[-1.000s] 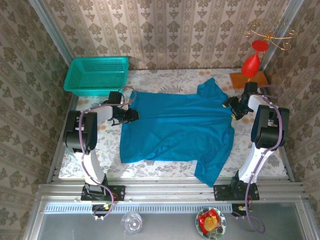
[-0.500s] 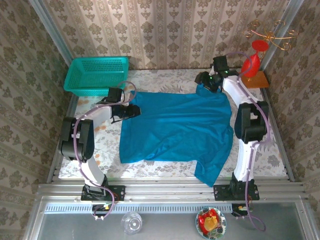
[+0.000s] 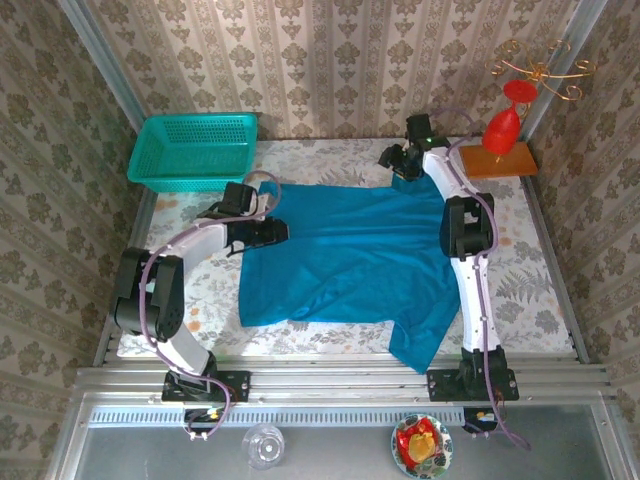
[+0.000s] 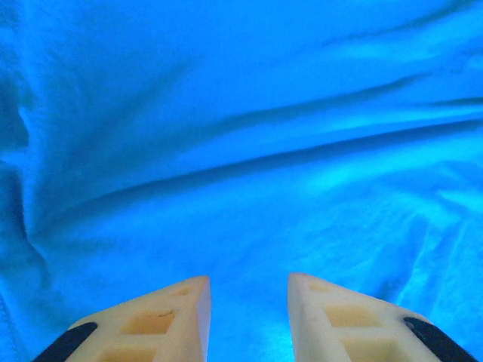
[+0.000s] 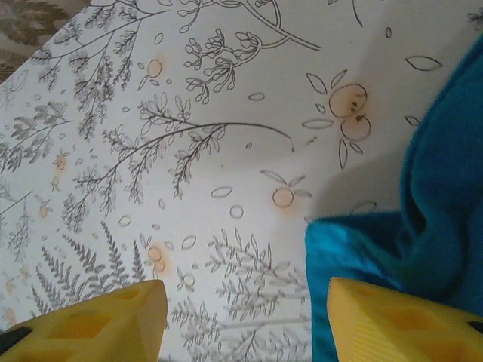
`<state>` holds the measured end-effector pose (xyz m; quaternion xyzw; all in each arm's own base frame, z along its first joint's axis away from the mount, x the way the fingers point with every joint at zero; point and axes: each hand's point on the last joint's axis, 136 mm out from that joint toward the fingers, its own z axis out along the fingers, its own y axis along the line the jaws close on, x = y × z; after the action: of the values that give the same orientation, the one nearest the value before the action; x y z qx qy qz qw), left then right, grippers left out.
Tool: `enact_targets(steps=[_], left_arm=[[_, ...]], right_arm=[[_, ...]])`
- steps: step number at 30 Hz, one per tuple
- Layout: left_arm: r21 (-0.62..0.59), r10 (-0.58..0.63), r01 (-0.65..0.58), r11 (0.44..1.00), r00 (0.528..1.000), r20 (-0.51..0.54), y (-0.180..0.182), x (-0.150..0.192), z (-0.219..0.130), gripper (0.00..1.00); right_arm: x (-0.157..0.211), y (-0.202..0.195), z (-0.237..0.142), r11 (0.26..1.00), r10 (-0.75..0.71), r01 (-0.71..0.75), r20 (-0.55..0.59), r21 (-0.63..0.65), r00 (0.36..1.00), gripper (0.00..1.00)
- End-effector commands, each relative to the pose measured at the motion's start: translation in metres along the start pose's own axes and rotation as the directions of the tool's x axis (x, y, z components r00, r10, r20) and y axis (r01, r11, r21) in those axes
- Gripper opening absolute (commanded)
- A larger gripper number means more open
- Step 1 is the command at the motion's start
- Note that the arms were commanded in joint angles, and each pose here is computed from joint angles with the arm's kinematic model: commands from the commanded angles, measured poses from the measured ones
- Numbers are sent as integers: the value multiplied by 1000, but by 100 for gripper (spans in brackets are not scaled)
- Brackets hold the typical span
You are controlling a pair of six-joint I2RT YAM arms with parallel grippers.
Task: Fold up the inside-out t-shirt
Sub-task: Smooth out the T-shirt at the center of the table.
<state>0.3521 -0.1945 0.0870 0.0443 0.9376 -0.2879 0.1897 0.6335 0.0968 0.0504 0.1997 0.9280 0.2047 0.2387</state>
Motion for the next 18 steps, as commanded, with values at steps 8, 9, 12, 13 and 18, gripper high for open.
enact_targets(steps=[8,9,12,13,18], left_arm=[[-31,-5,5,999,1000,-3,-3,9,-7,32],[-27,-4,4,1000,1000,-3,-5,7,-7,32],[-25,1,-1,1000,1000,0,-6,5,-7,32],[-27,4,-4,1000,1000,2,-6,4,-7,32],[-51,19,-18,999,1000,8,-1,-2,-7,32]], right_arm=[[17,61,35,963,38,-55,-69,-264,997,58],[14,71,35,951,35,-52,-61,-303,998,58],[8,86,35,915,65,-90,-76,-392,995,58],[4,90,31,910,65,-88,-71,-405,995,57],[-22,97,-23,926,28,-26,-1,-377,1000,58]])
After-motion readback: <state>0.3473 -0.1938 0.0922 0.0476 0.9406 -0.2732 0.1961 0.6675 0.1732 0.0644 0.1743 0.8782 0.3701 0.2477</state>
